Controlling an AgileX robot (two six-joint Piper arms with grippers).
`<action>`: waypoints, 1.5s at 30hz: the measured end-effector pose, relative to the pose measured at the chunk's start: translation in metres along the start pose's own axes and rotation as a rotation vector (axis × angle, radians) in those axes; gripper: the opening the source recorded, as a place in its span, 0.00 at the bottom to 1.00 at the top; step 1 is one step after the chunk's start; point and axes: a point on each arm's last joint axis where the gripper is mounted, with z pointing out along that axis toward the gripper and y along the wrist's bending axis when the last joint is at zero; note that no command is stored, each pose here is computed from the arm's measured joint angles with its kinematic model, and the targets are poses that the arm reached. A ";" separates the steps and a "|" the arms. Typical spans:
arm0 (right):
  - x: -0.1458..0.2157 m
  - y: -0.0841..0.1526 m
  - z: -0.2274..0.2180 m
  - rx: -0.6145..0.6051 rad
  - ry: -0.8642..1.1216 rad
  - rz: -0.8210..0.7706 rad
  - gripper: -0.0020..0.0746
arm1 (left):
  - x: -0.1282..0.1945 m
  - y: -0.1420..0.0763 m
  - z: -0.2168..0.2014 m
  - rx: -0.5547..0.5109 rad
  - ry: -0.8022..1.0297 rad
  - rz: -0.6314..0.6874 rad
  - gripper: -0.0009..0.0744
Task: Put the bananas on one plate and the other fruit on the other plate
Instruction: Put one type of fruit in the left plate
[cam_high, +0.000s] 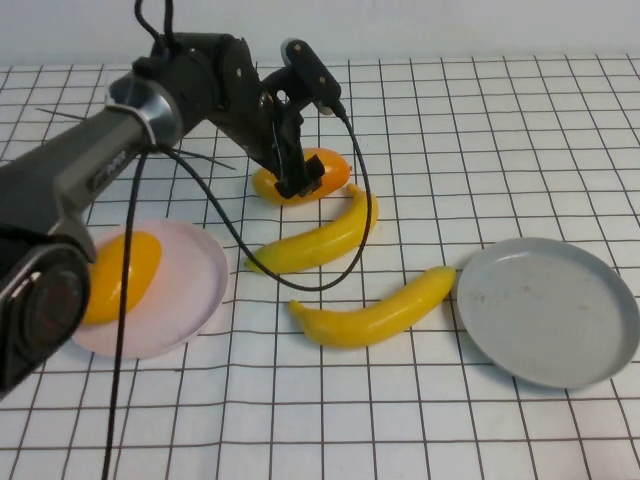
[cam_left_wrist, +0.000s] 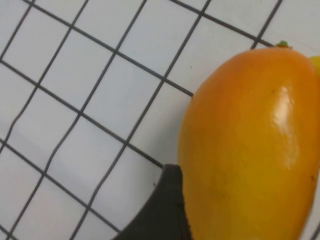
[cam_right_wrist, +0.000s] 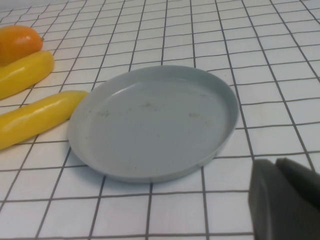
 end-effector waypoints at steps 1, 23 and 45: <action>0.000 0.000 0.000 0.000 0.000 0.000 0.01 | -0.001 0.001 0.006 0.004 -0.002 -0.001 0.90; 0.000 0.000 0.000 0.000 0.000 0.000 0.01 | 0.013 0.006 0.042 0.067 0.027 -0.036 0.77; 0.000 0.000 0.000 0.000 0.000 0.000 0.01 | 0.038 0.030 -0.069 0.117 0.237 -0.525 0.75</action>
